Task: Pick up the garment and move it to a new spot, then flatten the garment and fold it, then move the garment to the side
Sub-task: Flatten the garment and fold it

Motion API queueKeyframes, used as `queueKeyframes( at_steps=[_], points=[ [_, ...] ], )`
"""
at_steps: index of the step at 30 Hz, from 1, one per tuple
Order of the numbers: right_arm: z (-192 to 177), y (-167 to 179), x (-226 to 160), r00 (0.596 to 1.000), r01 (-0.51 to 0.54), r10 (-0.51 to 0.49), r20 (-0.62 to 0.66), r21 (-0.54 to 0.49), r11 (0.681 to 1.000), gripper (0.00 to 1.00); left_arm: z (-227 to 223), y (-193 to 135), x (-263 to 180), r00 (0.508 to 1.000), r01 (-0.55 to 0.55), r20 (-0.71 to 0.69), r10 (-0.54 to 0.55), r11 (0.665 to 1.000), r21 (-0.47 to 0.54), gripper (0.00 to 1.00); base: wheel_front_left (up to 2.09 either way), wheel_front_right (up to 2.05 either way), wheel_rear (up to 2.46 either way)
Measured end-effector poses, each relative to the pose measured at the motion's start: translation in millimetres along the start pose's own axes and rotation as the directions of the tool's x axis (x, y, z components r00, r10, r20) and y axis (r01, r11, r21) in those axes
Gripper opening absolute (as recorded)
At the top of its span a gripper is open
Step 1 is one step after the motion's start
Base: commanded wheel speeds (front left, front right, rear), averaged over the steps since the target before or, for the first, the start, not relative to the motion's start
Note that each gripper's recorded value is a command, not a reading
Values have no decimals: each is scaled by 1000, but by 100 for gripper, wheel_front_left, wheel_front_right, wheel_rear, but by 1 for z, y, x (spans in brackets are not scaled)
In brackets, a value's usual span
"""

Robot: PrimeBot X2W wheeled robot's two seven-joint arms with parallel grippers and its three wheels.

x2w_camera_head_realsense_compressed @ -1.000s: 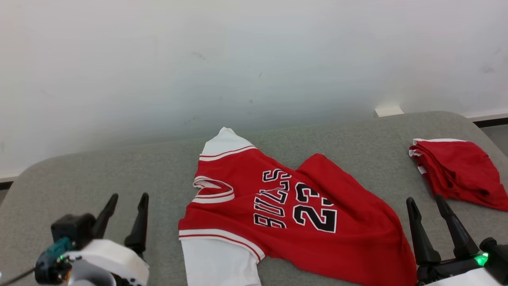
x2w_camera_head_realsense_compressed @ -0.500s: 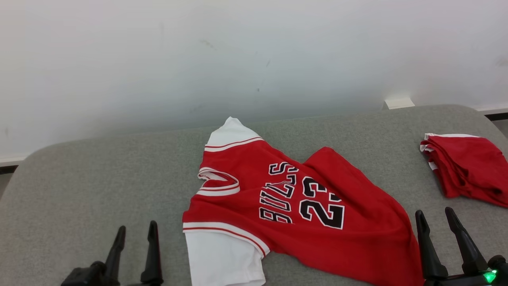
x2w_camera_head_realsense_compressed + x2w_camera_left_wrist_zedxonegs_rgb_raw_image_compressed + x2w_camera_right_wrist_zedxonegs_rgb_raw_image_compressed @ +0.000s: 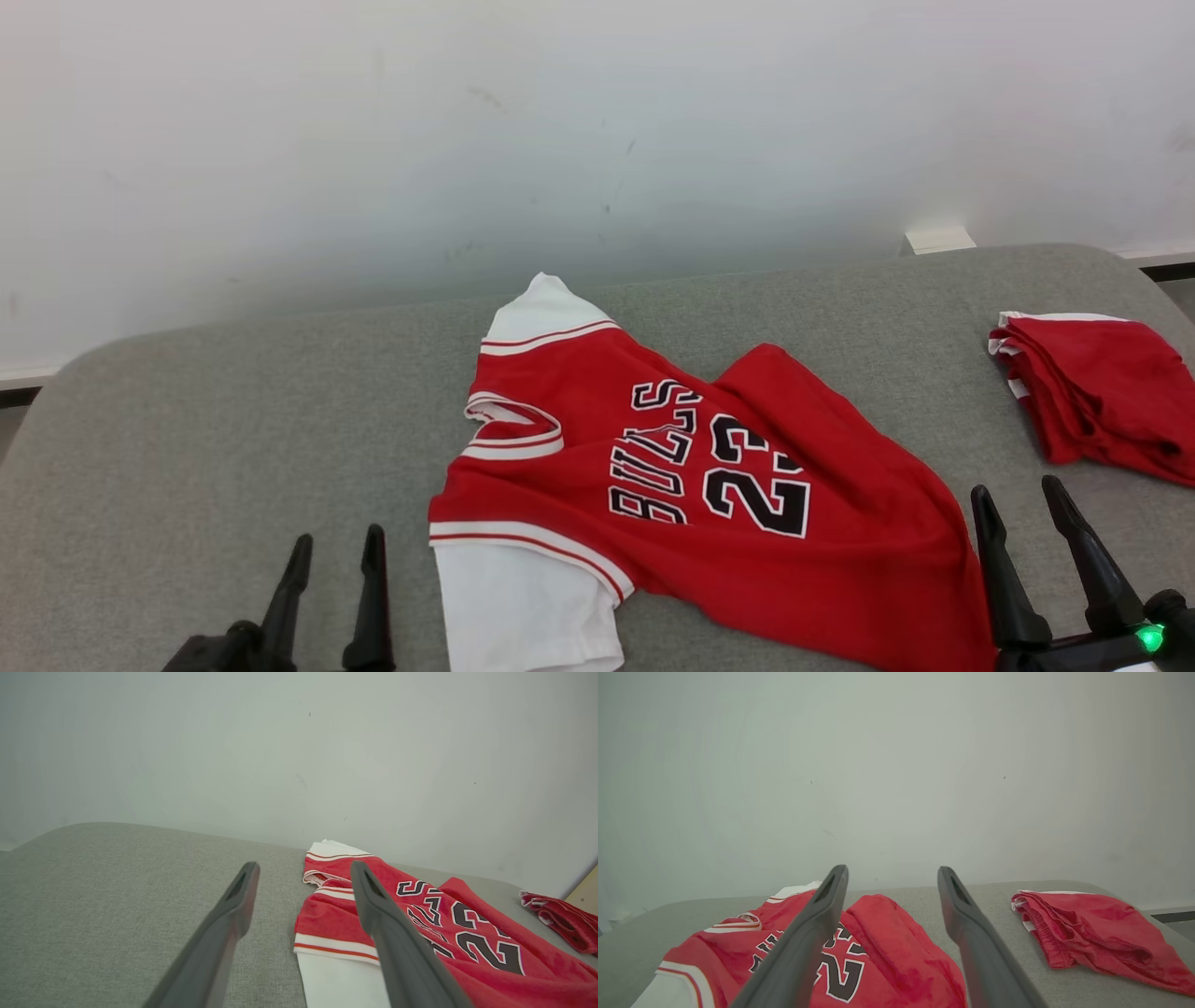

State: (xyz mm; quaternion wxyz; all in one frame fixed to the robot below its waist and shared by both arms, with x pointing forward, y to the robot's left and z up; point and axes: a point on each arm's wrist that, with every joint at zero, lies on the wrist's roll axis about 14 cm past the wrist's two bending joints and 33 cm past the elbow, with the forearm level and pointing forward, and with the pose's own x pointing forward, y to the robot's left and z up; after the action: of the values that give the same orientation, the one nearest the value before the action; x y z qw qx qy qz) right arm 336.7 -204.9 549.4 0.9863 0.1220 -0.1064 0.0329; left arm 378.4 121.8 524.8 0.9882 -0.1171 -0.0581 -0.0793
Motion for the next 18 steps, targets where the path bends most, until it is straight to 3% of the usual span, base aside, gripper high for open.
queueKeyframes(
  at_steps=[6, 10, 15, 18],
  points=[
    [9, -25, -5, 999, 50, -50, 10, -54, 997, 100, -12, -2, -4, 999, 18, -37, -18, 1000, 11, 100, 0, 0, 0],
    [-23, -45, -22, 983, 75, -86, -164, -70, 995, 100, -43, -4, -16, 986, 30, -166, -29, 1000, 3, 100, 0, 0, 0],
    [-82, -50, -58, 896, 79, -91, -435, -44, 996, 100, -81, -14, -29, 928, 59, -366, -63, 998, -21, 100, 0, 0, 0],
    [-105, -48, -70, 853, 97, -88, -515, -10, 995, 100, -98, -21, -37, 883, 75, -461, -85, 996, -40, 100, 0, 0, 0]
  ],
)
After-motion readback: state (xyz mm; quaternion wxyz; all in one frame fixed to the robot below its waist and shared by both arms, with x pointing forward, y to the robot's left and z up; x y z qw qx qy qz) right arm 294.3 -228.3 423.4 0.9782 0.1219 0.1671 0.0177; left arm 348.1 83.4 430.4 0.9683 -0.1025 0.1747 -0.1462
